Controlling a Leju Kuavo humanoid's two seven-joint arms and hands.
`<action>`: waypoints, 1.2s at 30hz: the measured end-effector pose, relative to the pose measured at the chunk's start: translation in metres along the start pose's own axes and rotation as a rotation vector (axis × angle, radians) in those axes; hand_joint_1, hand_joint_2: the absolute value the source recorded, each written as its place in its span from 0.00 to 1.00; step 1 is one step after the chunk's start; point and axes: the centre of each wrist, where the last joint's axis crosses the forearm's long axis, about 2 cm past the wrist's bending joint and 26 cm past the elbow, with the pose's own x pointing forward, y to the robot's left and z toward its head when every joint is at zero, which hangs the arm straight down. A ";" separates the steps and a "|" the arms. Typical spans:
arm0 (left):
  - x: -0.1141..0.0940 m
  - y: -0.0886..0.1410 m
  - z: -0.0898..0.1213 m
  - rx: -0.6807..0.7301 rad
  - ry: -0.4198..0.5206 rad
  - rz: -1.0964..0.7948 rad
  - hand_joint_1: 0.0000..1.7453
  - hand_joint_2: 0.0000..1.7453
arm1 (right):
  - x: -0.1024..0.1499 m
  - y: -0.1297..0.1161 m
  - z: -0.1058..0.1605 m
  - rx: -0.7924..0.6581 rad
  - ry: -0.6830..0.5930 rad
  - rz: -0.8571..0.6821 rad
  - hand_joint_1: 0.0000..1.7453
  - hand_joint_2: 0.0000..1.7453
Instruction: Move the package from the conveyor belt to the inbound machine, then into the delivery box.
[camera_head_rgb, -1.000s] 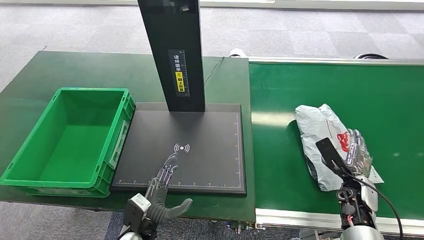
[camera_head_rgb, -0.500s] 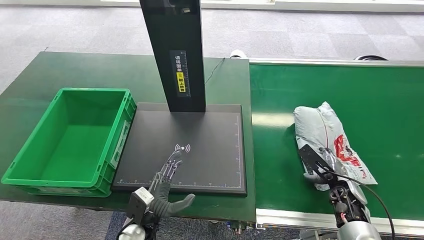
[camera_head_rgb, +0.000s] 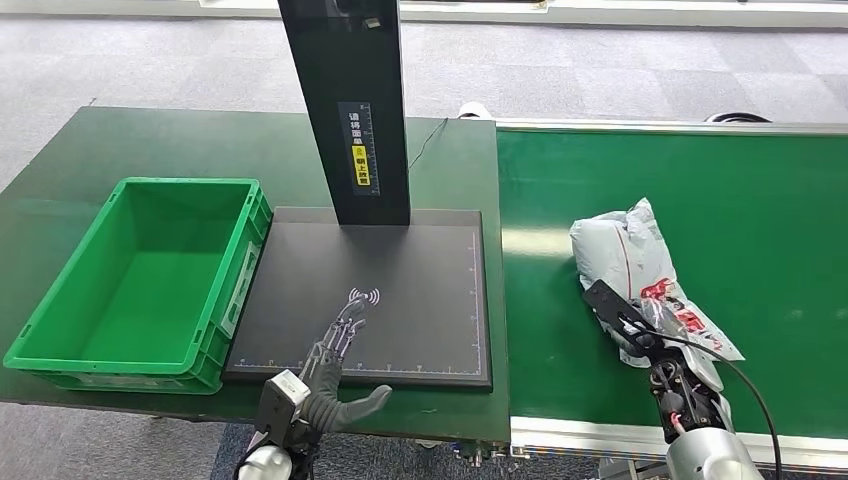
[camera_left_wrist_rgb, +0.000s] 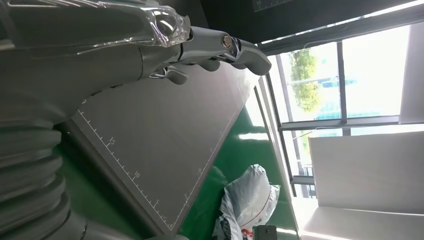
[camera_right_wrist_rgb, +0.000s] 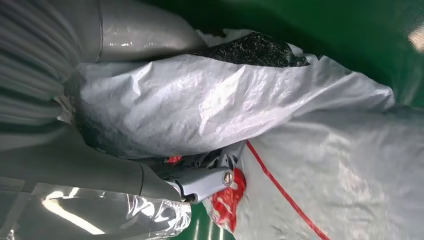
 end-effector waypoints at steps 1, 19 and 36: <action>0.000 0.000 0.000 0.001 0.000 -0.001 0.00 1.00 | 0.001 0.001 0.000 -0.008 -0.013 -0.004 1.00 1.00; -0.005 -0.009 0.015 0.024 0.020 0.007 0.00 1.00 | 0.016 0.005 0.017 -0.511 -0.520 -0.557 1.00 1.00; -0.002 -0.011 0.004 0.027 -0.005 -0.024 0.00 1.00 | 0.140 0.050 0.060 -0.447 -0.986 -0.837 1.00 1.00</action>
